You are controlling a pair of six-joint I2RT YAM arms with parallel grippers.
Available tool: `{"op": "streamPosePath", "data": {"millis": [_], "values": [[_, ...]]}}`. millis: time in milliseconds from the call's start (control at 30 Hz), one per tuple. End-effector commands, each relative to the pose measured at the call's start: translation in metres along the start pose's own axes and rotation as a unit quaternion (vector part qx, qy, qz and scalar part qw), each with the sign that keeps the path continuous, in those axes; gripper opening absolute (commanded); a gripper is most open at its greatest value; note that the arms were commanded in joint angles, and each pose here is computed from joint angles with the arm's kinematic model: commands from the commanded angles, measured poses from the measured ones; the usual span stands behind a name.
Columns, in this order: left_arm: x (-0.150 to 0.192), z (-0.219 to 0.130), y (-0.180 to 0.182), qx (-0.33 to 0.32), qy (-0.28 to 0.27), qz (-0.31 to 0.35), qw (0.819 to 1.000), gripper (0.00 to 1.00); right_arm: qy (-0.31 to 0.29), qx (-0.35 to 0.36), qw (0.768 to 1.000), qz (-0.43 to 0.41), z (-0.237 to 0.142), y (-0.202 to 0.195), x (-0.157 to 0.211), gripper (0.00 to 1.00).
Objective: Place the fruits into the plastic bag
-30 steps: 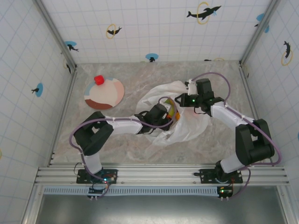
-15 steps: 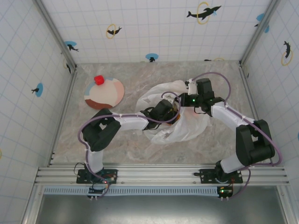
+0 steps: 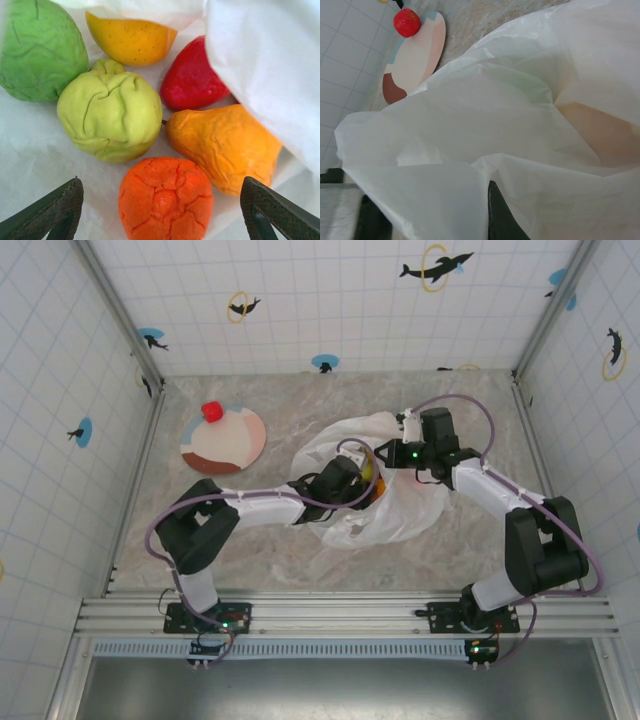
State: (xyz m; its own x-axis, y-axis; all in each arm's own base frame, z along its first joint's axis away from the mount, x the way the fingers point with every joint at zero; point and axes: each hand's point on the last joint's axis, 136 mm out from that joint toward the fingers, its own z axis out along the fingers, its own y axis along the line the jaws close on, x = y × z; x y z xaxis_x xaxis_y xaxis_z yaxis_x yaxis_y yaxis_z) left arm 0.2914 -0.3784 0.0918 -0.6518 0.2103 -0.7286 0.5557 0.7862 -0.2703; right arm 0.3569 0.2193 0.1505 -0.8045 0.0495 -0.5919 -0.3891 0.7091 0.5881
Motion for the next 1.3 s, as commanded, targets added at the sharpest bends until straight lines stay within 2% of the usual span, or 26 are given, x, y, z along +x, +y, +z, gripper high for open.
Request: {"op": "streamPosePath", "data": {"millis": [0,433,633,900,1067,1267], "values": [[-0.010,-0.017,-0.003,0.023,-0.020,0.004,1.000,0.84,-0.011,-0.008,1.000,-0.008,-0.005,0.003,-0.003,0.00],[-0.042,-0.071,-0.007,0.080,-0.085,0.004,0.993,0.84,-0.012,-0.008,1.000,-0.009,-0.006,0.004,-0.005,0.00],[-0.062,-0.098,0.013,0.069,-0.117,-0.010,0.991,0.85,-0.013,-0.012,1.000,-0.009,-0.006,0.005,-0.007,0.00],[-0.083,-0.127,0.095,-0.037,-0.160,-0.073,0.984,0.86,-0.018,-0.018,1.000,-0.014,-0.008,0.009,-0.007,0.00],[-0.093,-0.153,0.158,-0.145,-0.207,-0.108,0.962,0.88,-0.021,-0.021,0.999,-0.016,-0.008,0.011,-0.005,0.00],[-0.095,-0.166,0.228,-0.214,-0.217,-0.175,0.936,0.89,-0.024,-0.032,0.999,-0.025,-0.009,0.020,-0.006,0.00]]}}
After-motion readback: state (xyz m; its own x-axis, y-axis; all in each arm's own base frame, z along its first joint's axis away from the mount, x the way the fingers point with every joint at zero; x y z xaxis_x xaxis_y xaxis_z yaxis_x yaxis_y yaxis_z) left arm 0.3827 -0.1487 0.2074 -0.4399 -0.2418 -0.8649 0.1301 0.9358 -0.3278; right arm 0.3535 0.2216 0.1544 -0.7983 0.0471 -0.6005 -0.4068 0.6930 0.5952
